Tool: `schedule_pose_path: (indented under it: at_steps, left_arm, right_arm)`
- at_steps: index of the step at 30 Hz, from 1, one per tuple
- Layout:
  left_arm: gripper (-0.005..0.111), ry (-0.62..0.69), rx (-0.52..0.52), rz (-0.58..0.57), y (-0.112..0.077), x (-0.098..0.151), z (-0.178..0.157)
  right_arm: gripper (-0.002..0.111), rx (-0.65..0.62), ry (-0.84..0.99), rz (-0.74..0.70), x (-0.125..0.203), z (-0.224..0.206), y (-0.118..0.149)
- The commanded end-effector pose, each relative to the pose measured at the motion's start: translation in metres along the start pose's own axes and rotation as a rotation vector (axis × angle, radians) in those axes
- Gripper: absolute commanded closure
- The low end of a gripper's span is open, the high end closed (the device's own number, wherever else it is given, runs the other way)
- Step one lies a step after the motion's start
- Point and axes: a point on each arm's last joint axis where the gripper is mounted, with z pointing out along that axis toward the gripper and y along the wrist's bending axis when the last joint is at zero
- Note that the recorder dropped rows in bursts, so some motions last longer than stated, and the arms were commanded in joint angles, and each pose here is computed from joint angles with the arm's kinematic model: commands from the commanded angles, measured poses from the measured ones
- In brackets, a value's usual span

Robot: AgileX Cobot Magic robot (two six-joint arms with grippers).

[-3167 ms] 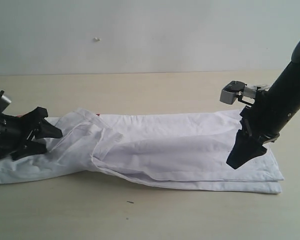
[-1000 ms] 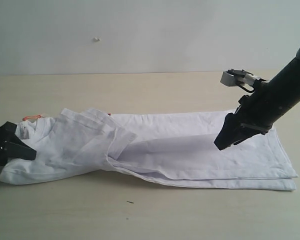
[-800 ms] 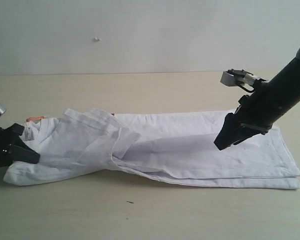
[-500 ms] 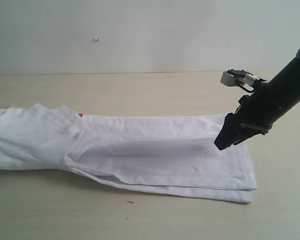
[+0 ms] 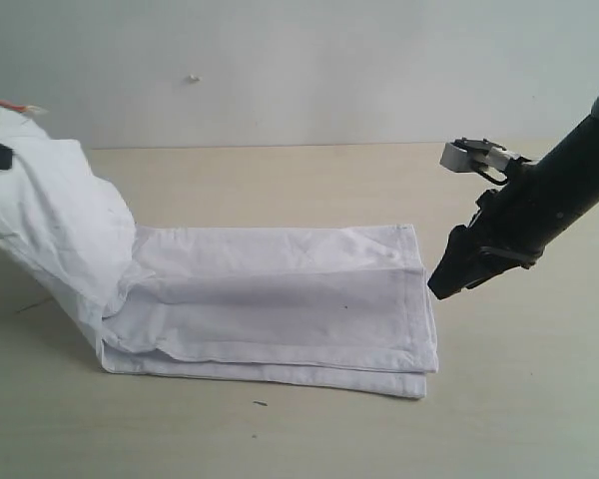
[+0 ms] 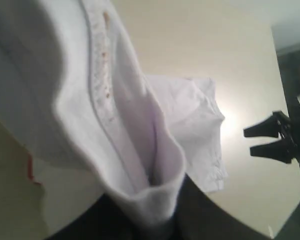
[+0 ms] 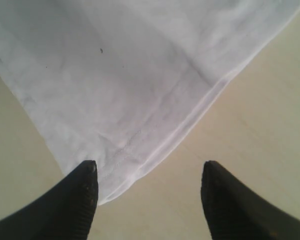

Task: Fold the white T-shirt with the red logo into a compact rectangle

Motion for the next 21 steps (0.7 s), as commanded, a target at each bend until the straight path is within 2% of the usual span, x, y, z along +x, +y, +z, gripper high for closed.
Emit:
schedule_pose_path:
  at_steps: [1,4,8,11,14,18,19,21]
  left_arm:
    - [0.107,0.135,0.128,0.078,-0.060,0.010,0.052]
    - [0.107,0.165,0.113,0.135,-0.092,0.021,0.089]
    - [0.107,0.135,0.068,0.242,-0.132,0.038,0.136]
    - [0.104,0.098,0.021,0.279,-0.150,0.052,0.168]
    - [0.083,0.136,0.014,0.291,-0.156,0.070,0.199]
    - [0.030,0.249,0.030,0.288,-0.153,0.094,0.230]
    - [0.021,0.274,0.039,0.284,-0.152,0.096,0.234]
    - [0.013,0.308,0.053,0.278,-0.150,0.098,0.238]
  right_arm:
    - [0.049,0.006,-0.002,-0.009,0.000,-0.001,-0.001]
    - [0.049,0.001,-0.001,-0.008,0.000,-0.001,-0.001]
    - [0.049,0.000,0.000,-0.008,0.000,-0.001,-0.001]
    - [0.049,-0.009,0.003,-0.007,0.001,-0.001,0.000]
    - [0.049,-0.015,0.008,-0.007,0.001,-0.001,0.000]
    - [0.049,-0.015,0.008,-0.007,0.001,-0.001,0.000]
    - [0.049,-0.015,0.008,-0.007,0.001,-0.001,0.000]
    - [0.049,-0.015,0.008,-0.007,0.001,-0.001,0.000]
